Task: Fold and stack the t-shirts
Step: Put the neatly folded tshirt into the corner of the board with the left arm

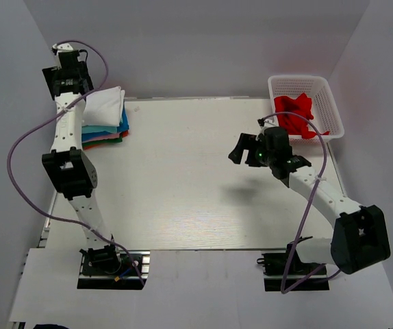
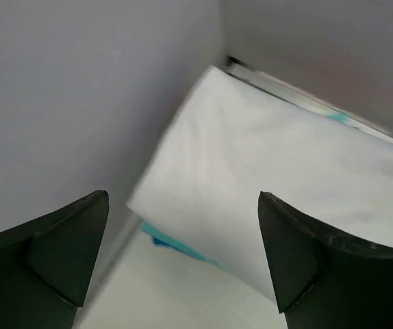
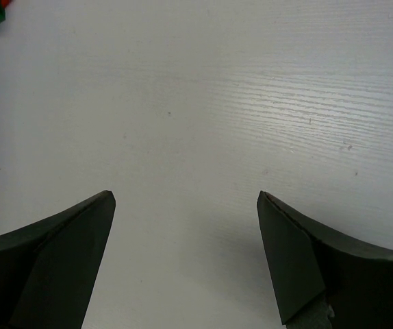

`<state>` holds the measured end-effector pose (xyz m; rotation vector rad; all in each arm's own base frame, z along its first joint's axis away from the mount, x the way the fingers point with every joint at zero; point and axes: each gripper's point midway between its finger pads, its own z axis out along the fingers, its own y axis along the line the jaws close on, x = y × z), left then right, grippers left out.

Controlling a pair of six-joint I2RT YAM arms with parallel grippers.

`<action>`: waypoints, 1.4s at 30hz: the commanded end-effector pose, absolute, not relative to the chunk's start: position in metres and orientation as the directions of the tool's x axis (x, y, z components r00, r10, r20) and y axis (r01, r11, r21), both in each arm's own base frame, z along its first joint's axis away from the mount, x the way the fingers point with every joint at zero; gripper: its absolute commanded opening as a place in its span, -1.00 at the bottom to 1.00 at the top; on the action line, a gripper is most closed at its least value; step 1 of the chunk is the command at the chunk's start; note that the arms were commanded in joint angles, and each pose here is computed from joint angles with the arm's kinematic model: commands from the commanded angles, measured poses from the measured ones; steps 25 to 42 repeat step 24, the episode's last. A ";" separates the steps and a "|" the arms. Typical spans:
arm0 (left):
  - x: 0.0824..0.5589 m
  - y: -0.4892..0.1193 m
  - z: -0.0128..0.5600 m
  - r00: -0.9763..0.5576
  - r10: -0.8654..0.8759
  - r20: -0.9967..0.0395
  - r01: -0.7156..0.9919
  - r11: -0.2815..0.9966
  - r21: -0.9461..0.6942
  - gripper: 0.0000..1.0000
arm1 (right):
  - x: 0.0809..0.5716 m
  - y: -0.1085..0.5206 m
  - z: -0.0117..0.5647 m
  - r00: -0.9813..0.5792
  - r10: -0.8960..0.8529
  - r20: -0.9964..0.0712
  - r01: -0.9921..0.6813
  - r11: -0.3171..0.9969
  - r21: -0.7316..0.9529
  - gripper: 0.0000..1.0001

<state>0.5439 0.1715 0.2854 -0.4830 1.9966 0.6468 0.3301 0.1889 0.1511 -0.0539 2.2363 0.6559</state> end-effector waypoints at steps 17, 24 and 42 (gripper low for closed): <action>0.341 -0.045 0.195 -0.445 -0.547 -0.709 -0.249 0.836 -0.489 0.99 | 0.277 0.141 0.125 -0.614 0.163 -0.773 -0.196 0.916 0.349 0.80; 0.332 -0.027 0.222 -0.381 -0.543 -0.748 -0.312 0.837 -0.449 0.99 | 0.278 0.135 0.132 -0.558 0.166 -0.813 -0.206 0.921 0.330 0.80; 0.332 -0.027 0.222 -0.381 -0.543 -0.748 -0.312 0.837 -0.449 0.99 | 0.278 0.135 0.132 -0.558 0.166 -0.813 -0.206 0.921 0.330 0.80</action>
